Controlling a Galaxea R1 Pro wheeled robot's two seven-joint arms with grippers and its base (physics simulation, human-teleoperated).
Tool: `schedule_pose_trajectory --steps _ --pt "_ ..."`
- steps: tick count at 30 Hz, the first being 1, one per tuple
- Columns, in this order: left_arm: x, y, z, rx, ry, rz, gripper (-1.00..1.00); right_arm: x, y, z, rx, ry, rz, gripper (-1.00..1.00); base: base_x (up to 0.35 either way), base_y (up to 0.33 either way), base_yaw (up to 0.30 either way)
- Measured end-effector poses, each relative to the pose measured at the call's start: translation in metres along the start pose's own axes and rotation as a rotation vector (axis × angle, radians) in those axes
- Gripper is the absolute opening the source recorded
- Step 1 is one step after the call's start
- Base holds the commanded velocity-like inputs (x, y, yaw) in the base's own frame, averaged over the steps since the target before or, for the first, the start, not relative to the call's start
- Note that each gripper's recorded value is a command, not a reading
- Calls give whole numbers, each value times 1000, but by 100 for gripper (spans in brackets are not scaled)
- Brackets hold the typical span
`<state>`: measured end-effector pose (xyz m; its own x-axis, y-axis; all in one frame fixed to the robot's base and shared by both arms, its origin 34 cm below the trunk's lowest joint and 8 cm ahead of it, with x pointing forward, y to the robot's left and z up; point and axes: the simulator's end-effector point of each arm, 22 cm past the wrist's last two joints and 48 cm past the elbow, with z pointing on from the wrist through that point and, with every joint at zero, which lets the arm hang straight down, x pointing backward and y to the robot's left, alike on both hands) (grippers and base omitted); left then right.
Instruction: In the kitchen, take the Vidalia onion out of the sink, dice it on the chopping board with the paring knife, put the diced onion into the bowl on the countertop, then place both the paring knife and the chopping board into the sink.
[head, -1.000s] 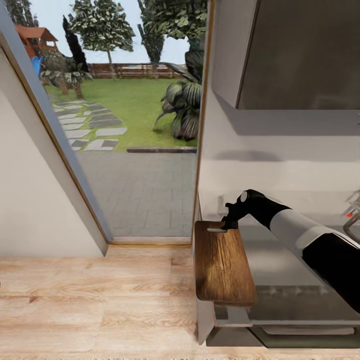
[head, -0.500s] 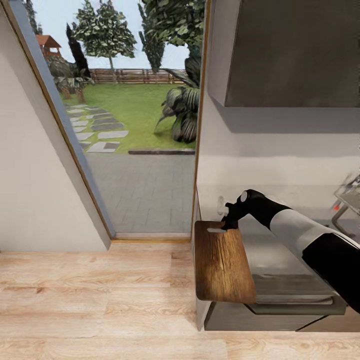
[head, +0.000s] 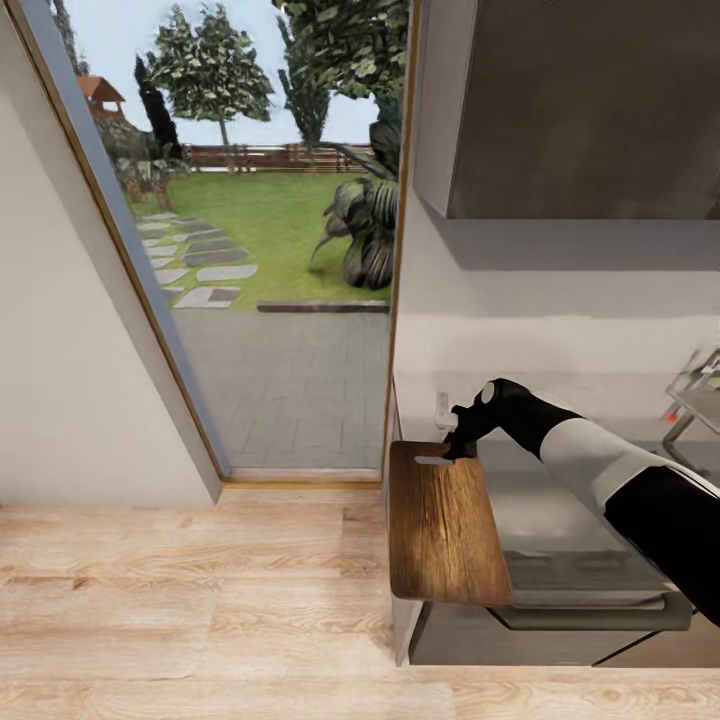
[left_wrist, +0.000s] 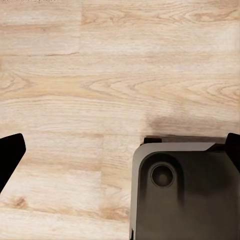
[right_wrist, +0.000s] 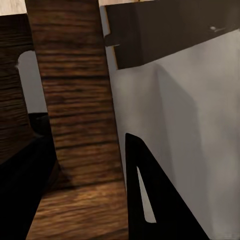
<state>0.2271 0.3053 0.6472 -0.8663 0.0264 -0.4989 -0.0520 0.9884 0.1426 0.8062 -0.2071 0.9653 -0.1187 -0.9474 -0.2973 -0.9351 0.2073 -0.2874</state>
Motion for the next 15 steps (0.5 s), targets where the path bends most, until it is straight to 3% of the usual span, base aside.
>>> schedule_pose_trajectory --steps 9,15 --pt "0 0 0 0 0 0 100 2 -1 -1 2 6 31 -100 0 0 0" --pt "0 0 0 0 0 0 100 -6 -10 -8 14 -42 160 -100 0 0 0"
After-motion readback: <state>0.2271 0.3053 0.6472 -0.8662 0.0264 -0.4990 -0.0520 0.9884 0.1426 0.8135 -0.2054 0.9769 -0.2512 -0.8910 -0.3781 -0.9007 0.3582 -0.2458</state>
